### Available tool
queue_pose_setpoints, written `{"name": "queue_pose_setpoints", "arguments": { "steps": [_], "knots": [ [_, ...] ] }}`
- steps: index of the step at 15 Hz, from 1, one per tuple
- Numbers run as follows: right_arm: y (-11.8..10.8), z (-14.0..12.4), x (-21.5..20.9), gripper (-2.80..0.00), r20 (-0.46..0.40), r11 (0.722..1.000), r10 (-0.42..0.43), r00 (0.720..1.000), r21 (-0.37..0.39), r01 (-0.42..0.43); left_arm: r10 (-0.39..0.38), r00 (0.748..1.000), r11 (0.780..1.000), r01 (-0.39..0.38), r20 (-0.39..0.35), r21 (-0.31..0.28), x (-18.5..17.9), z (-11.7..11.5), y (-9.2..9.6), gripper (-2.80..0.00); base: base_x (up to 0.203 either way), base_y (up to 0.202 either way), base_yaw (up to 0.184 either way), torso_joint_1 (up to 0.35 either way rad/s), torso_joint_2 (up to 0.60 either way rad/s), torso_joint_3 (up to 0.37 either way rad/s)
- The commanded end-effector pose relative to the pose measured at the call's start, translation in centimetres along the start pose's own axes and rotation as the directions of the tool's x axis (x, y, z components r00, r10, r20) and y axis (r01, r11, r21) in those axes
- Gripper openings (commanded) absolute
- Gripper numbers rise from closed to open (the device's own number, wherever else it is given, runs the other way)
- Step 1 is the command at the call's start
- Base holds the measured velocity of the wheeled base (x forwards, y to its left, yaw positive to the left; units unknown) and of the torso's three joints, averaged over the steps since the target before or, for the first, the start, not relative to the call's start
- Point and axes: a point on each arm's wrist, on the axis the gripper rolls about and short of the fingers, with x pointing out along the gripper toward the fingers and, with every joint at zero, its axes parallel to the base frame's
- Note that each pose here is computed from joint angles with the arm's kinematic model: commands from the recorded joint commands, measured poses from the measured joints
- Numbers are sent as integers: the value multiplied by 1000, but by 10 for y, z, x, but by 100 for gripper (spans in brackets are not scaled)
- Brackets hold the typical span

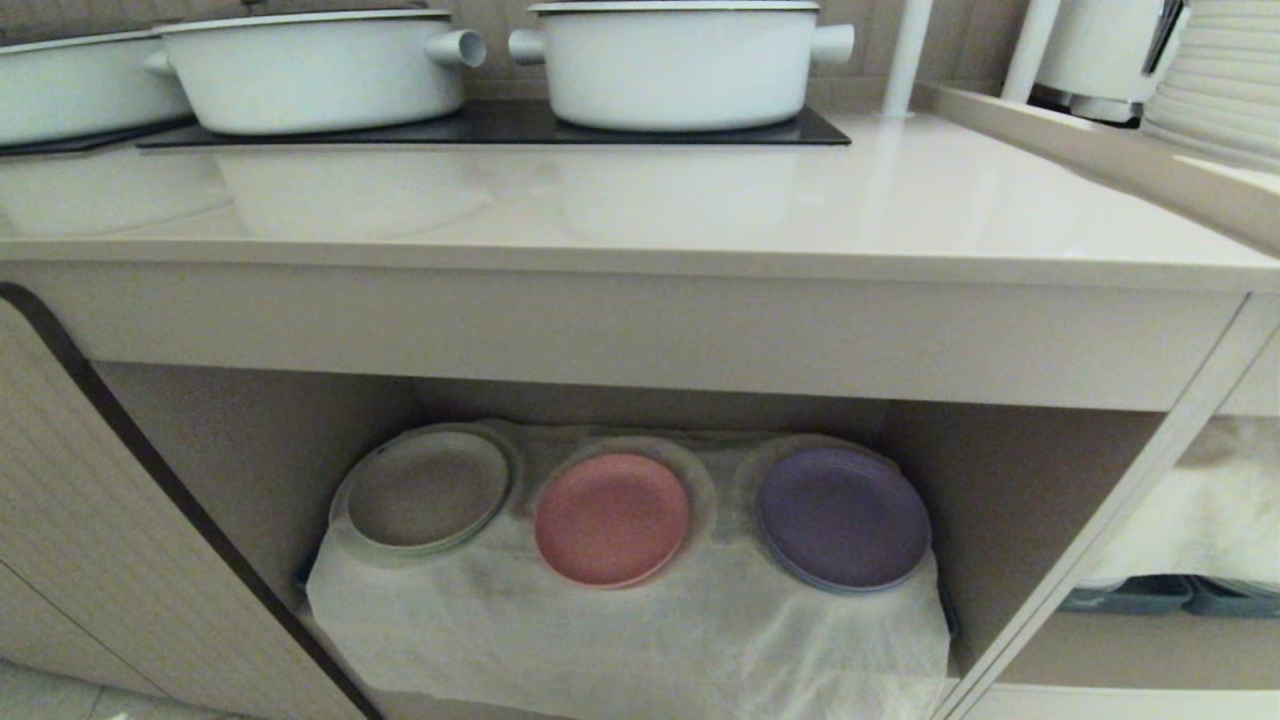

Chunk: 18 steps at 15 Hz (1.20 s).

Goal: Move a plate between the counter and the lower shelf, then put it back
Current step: Pick up the plate in the cupboard

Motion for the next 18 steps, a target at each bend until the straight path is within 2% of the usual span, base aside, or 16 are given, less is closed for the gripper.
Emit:
{"name": "queue_pose_setpoints", "arguments": {
  "steps": [1,2,4,8,9,11,15,16,18],
  "knots": [
    [0,0,0,-280,0,1000,0,1000,0,0,-55,992,998,53,-115,-20,0,-13,-3,-280,0,0,0,0,0,0],
    [0,0,0,-280,0,1000,0,1000,0,0,-72,986,997,69,-151,-26,-1,-17,-3,-280,0,0,0,0,0,0],
    [0,0,0,-280,0,1000,0,1000,0,0,-65,986,998,61,-151,-31,-1,-17,-3,-280,0,0,0,0,0,0],
    [0,0,0,-280,0,1000,0,1000,0,0,-16,987,1000,12,-160,-27,0,-17,-4,-280,0,0,0,0,0,0],
    [0,0,0,-280,0,1000,0,1000,0,0,19,987,999,-23,-161,-26,-1,-17,-4,-280,0,0,0,0,0,0],
    [0,0,0,-280,0,1000,0,1000,0,0,84,991,995,-88,-104,-37,-5,-18,-4,-280,0,0,0,0,0,0],
    [0,0,0,-280,0,1000,0,1000,0,0,133,987,989,-127,85,-73,-20,-22,-7,-280,0,0,0,0,0,0],
    [0,0,0,-280,0,1000,0,1000,0,0,141,984,988,-133,108,-79,-22,-23,-7,-280,0,0,0,0,0,0],
    [0,0,0,-280,0,1000,0,1000,0,0,142,984,988,-134,108,-82,-22,-23,-7,-280,0,0,0,0,0,0]
  ]
}}
